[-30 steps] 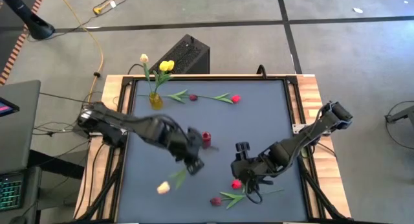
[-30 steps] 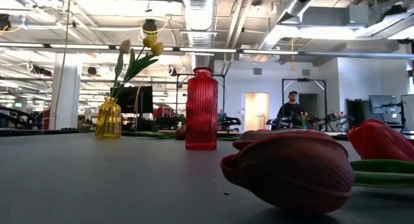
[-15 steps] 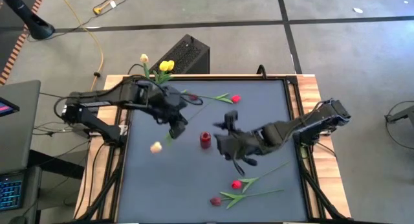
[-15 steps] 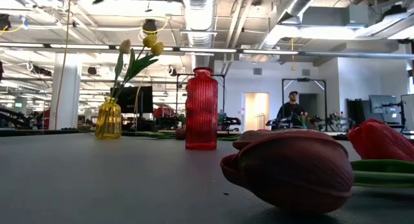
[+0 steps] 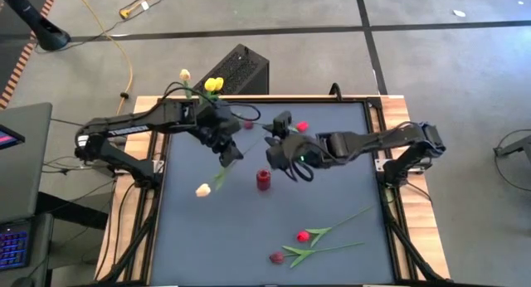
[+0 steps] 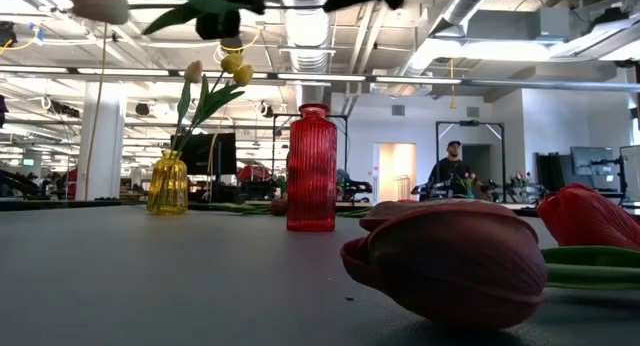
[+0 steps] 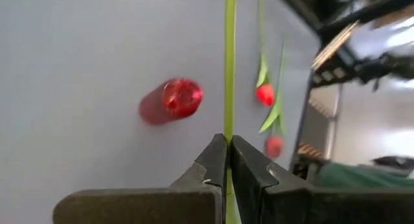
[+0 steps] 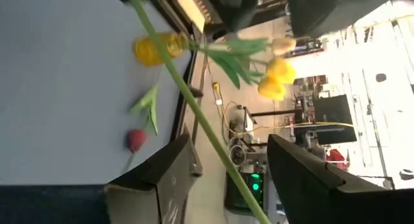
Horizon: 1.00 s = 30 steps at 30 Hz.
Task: Sort flowers into vase by color
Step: Put the white flower into the yellow vase
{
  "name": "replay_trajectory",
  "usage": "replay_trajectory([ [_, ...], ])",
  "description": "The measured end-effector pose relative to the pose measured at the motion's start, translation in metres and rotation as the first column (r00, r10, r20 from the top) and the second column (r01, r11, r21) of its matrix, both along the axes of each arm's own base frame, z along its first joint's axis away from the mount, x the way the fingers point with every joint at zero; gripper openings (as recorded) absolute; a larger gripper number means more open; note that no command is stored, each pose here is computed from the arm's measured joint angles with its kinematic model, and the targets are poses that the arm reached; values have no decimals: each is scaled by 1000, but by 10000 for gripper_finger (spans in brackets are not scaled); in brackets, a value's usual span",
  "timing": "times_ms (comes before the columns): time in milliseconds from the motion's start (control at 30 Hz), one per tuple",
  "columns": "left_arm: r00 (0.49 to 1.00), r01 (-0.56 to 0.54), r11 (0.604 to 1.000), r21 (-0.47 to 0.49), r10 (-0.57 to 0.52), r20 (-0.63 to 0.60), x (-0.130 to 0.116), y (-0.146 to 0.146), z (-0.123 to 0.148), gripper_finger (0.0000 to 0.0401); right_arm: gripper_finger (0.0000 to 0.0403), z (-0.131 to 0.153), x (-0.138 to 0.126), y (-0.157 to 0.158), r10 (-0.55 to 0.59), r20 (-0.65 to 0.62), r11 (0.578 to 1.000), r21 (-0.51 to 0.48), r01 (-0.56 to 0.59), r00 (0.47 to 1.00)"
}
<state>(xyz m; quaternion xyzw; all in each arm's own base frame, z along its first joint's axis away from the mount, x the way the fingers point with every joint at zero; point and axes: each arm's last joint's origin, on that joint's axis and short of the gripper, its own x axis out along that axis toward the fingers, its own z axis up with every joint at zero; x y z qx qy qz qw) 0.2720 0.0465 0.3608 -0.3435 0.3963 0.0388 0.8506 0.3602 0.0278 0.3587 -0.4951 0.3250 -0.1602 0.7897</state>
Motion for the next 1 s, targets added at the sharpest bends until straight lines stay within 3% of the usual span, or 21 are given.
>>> replay_trajectory([
  [300,988,-152,987,-48,152,-13,4,11,-3,0,229,-3,2,-24,77,-109,996,-46,-83,991],
  [433,983,-183,982,-49,182,-23,5,11,-4,0,218,-6,5,-31,119,-114,992,-17,-121,986],
  [833,977,-214,976,-46,213,-28,5,12,-4,0,179,-10,9,-47,207,-125,978,29,-205,970],
  [1000,976,-218,975,-50,216,-31,5,12,-4,0,170,-18,19,-51,230,-162,971,-23,-237,959],
])
